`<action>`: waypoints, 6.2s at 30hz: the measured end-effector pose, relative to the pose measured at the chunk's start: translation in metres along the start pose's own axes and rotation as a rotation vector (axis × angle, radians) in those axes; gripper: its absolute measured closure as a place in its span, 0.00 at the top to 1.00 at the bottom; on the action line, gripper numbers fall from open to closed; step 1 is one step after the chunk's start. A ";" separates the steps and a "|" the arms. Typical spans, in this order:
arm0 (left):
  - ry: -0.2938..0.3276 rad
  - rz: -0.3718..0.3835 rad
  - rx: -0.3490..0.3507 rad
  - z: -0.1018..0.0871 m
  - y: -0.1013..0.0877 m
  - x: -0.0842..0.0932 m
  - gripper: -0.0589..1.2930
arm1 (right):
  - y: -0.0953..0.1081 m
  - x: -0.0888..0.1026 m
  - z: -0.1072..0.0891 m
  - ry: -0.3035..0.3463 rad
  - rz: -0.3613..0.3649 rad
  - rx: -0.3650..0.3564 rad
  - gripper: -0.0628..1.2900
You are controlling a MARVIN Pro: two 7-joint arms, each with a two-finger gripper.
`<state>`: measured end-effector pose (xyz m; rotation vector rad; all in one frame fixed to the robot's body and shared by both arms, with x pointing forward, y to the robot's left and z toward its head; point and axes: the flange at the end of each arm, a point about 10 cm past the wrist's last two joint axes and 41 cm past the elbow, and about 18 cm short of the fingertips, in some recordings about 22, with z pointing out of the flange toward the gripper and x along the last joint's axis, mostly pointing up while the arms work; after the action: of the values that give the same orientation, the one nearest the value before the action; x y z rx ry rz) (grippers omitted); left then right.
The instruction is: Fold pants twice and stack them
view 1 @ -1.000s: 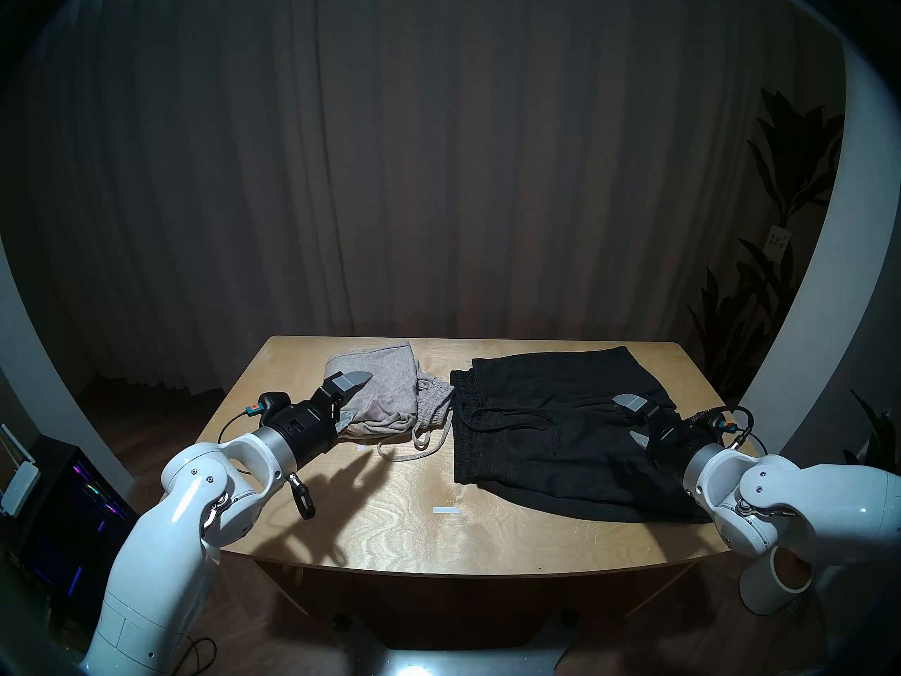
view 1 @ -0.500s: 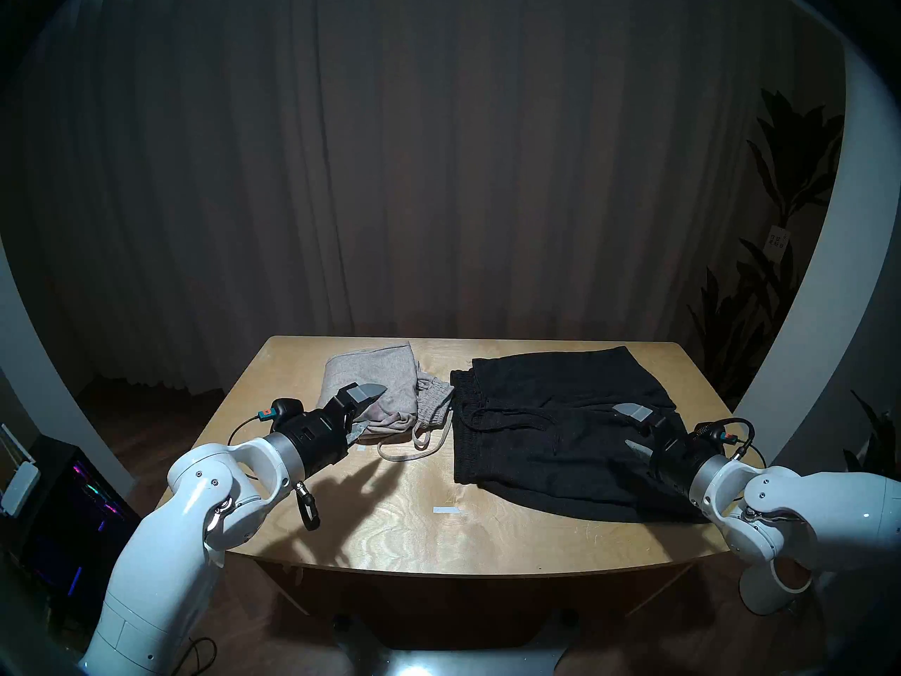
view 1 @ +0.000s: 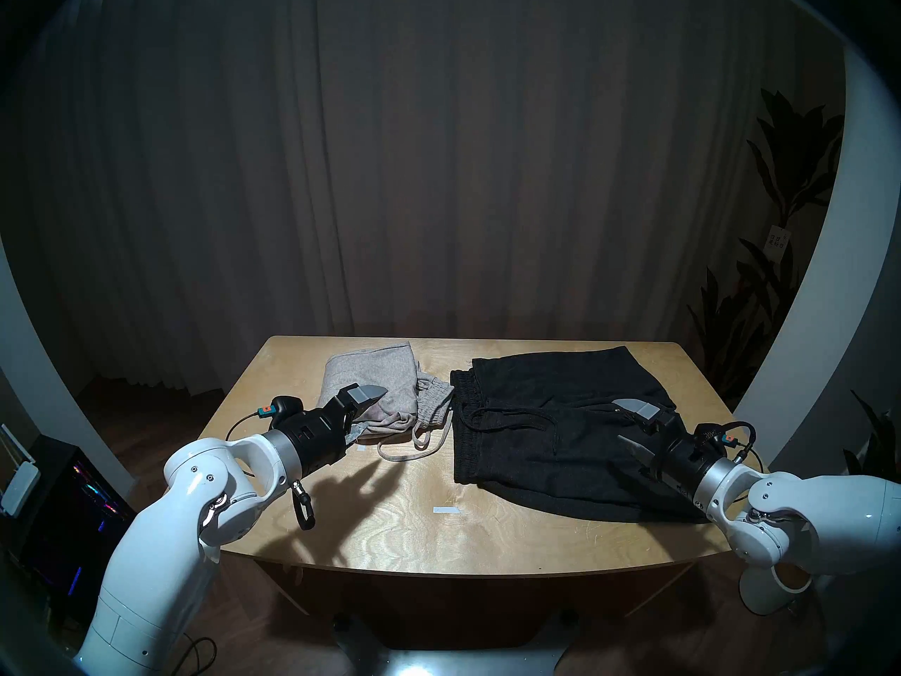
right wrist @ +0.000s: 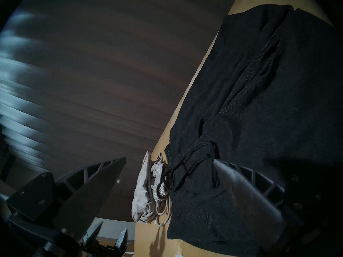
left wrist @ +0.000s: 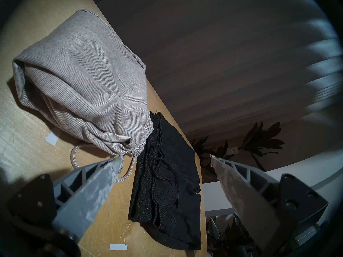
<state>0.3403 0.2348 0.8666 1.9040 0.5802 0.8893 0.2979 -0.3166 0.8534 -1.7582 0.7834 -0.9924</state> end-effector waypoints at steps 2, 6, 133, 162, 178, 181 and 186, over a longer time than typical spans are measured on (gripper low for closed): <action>-0.007 -0.001 0.002 0.000 -0.001 -0.001 0.95 | 0.003 0.000 -0.002 -0.002 0.017 0.004 0.97; -0.038 -0.005 0.003 0.002 -0.001 -0.008 0.95 | 0.017 0.004 -0.008 0.004 0.054 -0.006 0.97; -0.441 0.042 0.051 0.057 -0.021 -0.061 0.95 | 0.149 0.054 -0.142 0.229 0.238 0.020 0.97; -0.464 -0.037 0.050 0.081 -0.034 -0.085 0.95 | 0.136 0.091 -0.139 0.302 0.150 0.140 0.97; -0.458 -0.119 -0.001 0.100 -0.024 -0.112 0.95 | 0.127 0.102 -0.134 0.301 0.141 0.198 0.97; -0.452 -0.129 -0.005 0.102 -0.024 -0.114 0.95 | 0.127 0.099 -0.134 0.292 0.152 0.196 0.97; -0.444 -0.143 -0.010 0.105 -0.023 -0.116 0.95 | 0.131 0.091 -0.138 0.272 0.178 0.183 0.97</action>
<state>0.3485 0.1068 0.7743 1.9419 0.4311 0.3575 0.2089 -0.4963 0.7890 -1.3894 0.9695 -1.1563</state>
